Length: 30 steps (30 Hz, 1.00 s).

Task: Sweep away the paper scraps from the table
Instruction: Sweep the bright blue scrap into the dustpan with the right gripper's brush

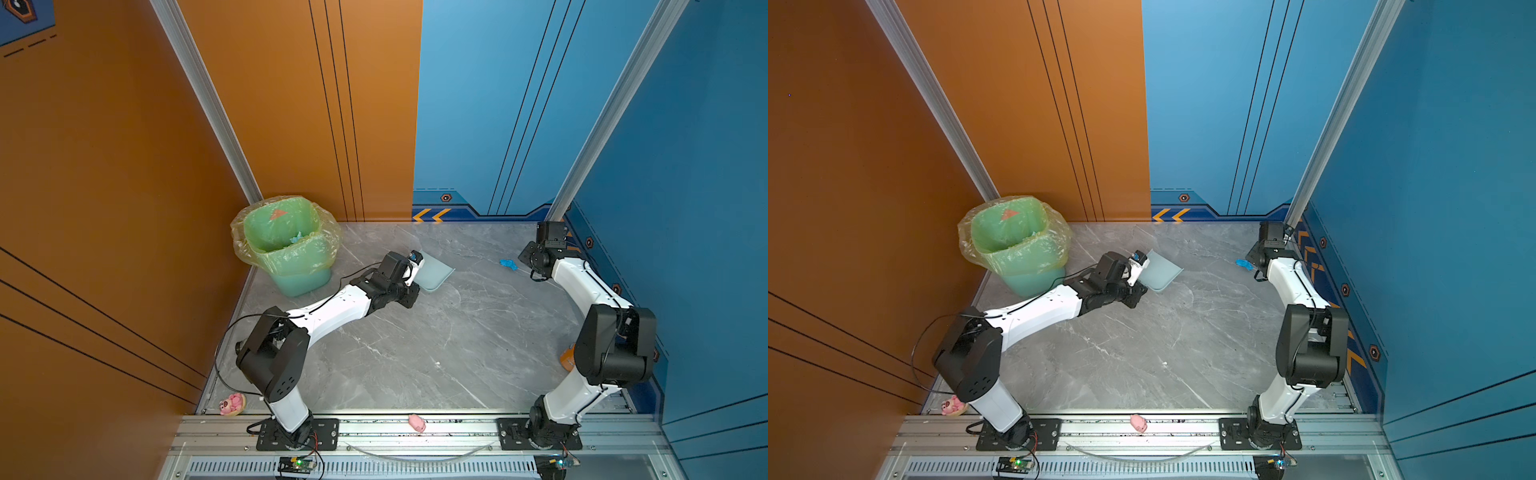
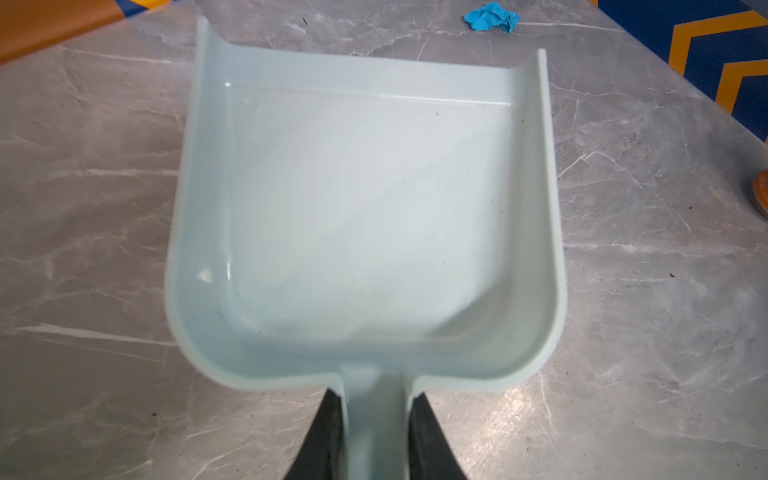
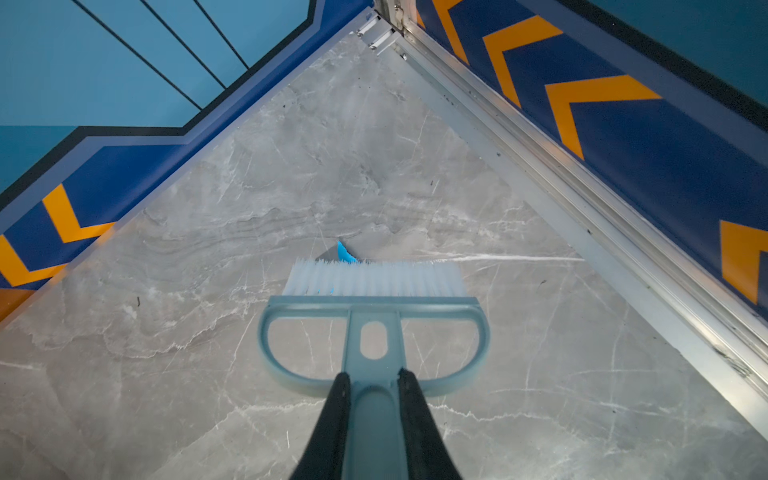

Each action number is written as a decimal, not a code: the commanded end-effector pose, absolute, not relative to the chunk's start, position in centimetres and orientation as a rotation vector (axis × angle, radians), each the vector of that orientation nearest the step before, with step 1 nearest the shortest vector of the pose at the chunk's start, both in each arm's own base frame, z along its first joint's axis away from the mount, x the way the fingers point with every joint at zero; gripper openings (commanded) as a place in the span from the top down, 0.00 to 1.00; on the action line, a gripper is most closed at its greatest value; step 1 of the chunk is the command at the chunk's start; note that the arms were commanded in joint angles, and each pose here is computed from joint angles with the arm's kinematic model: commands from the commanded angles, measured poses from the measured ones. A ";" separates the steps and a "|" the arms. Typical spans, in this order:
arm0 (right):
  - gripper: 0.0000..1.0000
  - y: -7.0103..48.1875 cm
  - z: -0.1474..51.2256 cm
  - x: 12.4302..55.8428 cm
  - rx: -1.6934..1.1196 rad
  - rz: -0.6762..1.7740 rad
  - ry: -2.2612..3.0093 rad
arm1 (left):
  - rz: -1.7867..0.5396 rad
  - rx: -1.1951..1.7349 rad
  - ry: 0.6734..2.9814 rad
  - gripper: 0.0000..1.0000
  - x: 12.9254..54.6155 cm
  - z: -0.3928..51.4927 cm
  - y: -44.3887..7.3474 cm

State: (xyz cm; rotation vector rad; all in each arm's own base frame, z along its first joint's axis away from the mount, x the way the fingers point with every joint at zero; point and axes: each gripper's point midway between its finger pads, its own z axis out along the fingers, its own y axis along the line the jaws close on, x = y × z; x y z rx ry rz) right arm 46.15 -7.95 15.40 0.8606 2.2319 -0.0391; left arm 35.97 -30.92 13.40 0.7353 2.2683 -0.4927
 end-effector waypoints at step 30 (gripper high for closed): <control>1.00 -2.1 7.7 44.8 0.699 -0.124 2.546 | -0.499 0.919 2.560 1.00 30.9 4.1 -32.7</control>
